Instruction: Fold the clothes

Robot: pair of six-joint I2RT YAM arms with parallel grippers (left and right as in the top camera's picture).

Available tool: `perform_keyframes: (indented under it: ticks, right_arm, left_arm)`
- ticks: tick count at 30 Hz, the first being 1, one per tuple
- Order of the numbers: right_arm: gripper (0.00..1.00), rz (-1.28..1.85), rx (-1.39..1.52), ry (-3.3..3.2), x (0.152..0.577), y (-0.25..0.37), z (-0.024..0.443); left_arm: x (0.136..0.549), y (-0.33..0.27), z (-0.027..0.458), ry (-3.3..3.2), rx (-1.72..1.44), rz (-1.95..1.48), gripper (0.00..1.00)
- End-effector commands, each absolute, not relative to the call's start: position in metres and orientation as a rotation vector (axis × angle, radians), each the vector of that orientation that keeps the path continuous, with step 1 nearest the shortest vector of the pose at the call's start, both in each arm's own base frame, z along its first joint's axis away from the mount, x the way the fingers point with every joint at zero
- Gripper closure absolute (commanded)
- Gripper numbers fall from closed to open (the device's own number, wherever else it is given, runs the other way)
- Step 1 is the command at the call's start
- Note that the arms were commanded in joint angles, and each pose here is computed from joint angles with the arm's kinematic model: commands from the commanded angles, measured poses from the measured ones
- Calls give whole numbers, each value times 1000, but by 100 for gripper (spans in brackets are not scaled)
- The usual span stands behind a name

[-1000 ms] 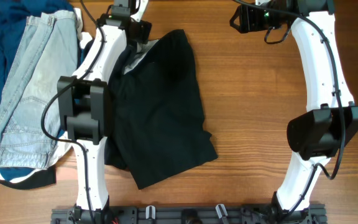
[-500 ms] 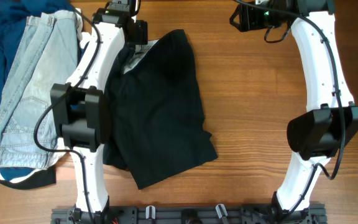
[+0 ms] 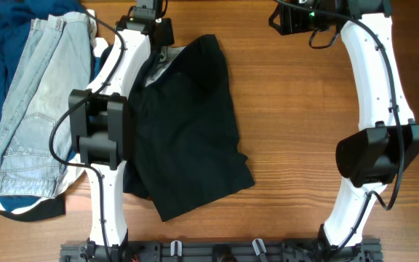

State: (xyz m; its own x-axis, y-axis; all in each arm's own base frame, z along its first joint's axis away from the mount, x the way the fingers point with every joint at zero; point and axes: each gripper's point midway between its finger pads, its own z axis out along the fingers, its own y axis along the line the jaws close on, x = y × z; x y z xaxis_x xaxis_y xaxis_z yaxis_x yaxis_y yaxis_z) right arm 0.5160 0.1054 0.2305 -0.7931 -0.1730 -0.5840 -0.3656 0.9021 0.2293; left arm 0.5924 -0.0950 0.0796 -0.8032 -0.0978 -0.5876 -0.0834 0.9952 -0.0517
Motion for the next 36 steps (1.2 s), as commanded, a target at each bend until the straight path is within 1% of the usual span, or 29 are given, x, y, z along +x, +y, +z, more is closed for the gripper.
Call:
perform_keyframes:
  ticks: [1,2,3,6,8,11,15,20,21,23,25,27,33,36]
  right_arm:
    - [37,470,-416,2474,515,109,233]
    - [37,469,-415,2473,515,109,233]
    - [37,469,-416,2473,515,109,233]
    - [38,484,-383,2482,517,110,230]
    - [41,546,-376,2477,522,120,224]
    - [43,643,-375,2446,535,140,213]
    - [43,669,-461,2380,561,184,182]
    - [43,658,-544,2360,578,226,129]
    - [43,660,-562,2356,579,232,119]
    - [43,671,-586,2370,582,246,85]
    - [43,677,-595,2392,582,251,64]
    - [43,686,-614,2432,579,255,29]
    - [43,693,-629,2467,576,257,-13]
    - [44,748,-652,2423,577,270,-15]
  left_arm:
    - [594,-96,72,2516,-139,-43,84]
    - [593,-96,72,2517,-139,-43,94]
    - [593,-96,72,2519,-140,-43,96]
    - [594,-94,75,2512,-167,-45,96]
    - [593,-86,88,2494,-195,-26,96]
    - [584,-61,131,2442,-341,-17,96]
    - [563,-34,204,2353,-452,-49,96]
    - [546,-23,254,2274,-504,-83,96]
    - [545,-23,256,2267,-512,-90,96]
    - [544,-23,258,2265,-515,-92,96]
    - [543,-22,257,2270,-515,-89,96]
    - [543,-22,257,2273,-516,-88,96]
    - [544,-21,257,2268,-518,-89,96]
    - [544,-21,258,2265,-517,-89,96]
